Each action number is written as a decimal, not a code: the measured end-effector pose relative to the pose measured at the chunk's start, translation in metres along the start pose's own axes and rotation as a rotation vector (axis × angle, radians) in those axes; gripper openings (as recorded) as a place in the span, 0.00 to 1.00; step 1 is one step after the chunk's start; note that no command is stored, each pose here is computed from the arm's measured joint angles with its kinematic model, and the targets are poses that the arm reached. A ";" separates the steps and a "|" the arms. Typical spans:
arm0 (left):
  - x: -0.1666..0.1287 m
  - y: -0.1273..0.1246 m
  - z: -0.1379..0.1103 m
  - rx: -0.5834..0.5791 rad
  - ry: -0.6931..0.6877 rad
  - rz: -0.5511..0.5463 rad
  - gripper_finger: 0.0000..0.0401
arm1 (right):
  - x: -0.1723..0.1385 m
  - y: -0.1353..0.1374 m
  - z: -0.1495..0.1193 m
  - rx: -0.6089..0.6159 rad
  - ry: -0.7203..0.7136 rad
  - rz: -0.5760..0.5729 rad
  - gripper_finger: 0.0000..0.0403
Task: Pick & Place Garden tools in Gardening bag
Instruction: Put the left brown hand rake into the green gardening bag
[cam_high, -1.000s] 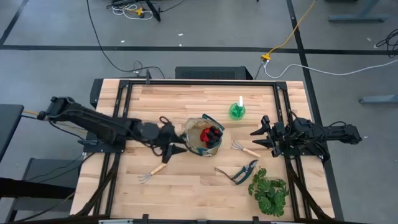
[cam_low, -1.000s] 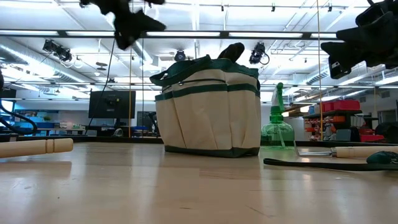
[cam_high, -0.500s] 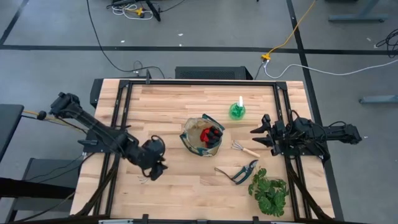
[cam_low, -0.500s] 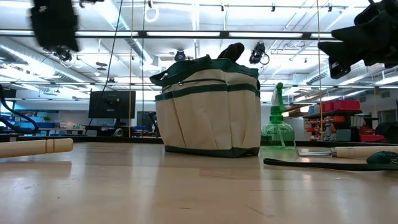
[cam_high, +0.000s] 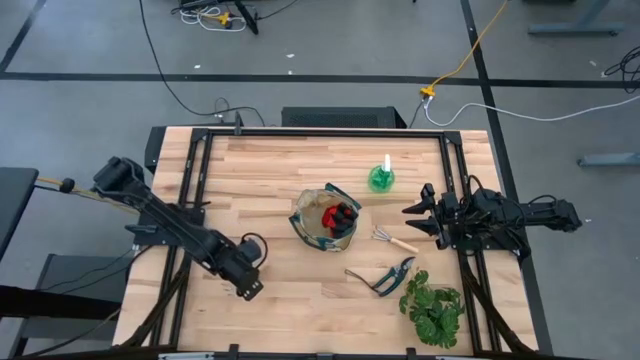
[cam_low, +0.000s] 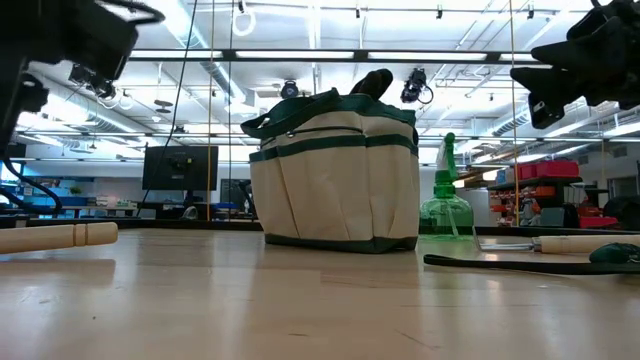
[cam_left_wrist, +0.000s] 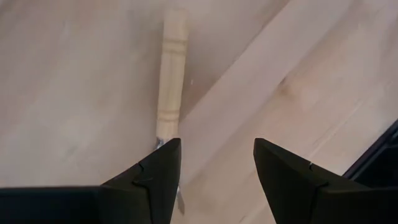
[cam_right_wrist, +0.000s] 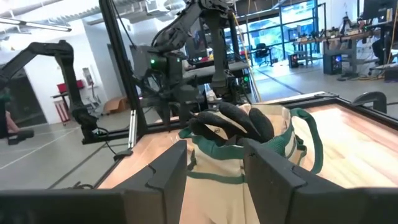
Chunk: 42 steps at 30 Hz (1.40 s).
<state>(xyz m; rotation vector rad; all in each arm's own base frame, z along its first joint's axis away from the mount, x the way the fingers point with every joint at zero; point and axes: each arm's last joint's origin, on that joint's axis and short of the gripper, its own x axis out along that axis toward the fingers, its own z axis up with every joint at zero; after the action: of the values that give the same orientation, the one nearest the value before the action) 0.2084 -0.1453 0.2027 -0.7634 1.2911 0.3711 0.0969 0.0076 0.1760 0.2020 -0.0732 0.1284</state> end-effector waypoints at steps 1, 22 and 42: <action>0.003 0.000 -0.001 -0.010 0.021 0.008 0.52 | 0.000 0.000 0.000 0.000 0.000 0.000 0.40; 0.028 0.005 -0.005 -0.038 0.124 0.167 0.52 | 0.000 0.000 0.000 -0.001 0.002 0.000 0.40; 0.044 0.005 -0.012 -0.027 0.159 0.232 0.52 | 0.000 0.000 0.000 -0.002 0.001 0.000 0.40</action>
<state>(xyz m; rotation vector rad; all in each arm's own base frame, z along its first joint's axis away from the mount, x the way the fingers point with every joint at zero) 0.2081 -0.1566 0.1588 -0.6777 1.5332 0.5225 0.0969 0.0076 0.1759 0.1997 -0.0719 0.1283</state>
